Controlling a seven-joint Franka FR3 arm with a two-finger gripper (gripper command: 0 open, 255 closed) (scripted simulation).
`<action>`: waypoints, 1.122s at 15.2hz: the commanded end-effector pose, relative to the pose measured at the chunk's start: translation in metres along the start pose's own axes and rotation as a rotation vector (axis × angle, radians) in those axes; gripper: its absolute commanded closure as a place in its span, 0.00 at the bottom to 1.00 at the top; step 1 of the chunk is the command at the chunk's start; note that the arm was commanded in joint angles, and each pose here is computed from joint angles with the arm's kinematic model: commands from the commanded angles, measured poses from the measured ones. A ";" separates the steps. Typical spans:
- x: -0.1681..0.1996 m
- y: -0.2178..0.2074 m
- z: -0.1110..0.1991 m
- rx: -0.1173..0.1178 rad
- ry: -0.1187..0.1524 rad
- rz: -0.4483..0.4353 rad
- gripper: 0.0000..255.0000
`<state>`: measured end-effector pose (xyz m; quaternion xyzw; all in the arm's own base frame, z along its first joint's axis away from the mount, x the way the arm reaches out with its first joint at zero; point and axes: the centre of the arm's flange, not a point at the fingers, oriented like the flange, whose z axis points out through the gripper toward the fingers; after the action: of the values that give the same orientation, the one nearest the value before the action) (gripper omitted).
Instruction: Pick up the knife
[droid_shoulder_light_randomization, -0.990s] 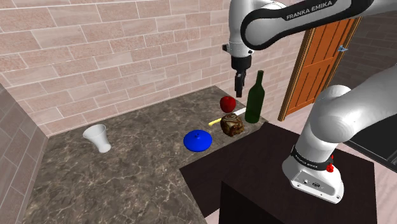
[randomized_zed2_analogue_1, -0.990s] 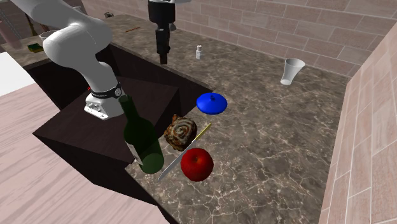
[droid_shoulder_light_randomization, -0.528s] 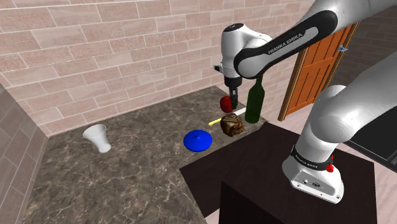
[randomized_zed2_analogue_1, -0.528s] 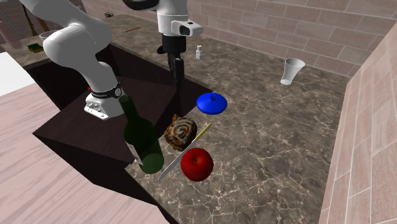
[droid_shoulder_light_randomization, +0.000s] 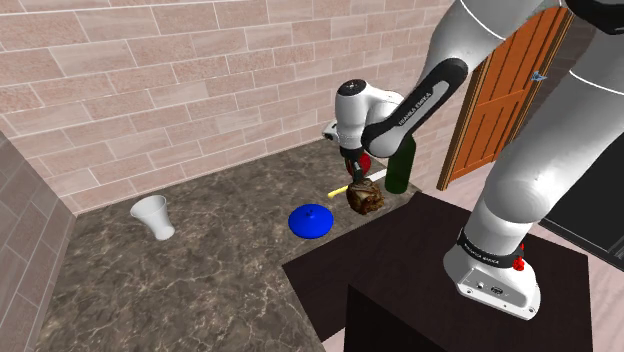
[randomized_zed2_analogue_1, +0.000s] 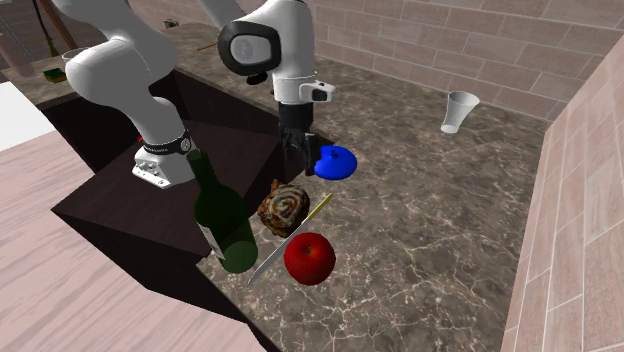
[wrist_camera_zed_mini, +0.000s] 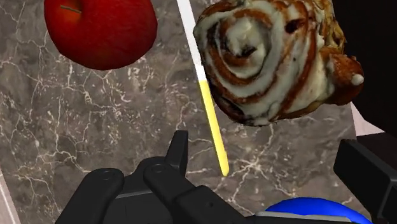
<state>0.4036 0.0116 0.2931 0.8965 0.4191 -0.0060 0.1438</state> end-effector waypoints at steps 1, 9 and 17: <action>0.009 0.003 0.022 -0.033 0.008 -0.075 0.00; 0.041 0.012 0.097 -0.129 0.019 -0.281 0.00; 0.045 0.003 0.130 -0.129 0.019 -0.281 0.00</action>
<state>0.4543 0.0130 0.1710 0.8169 0.5418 0.0192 0.1969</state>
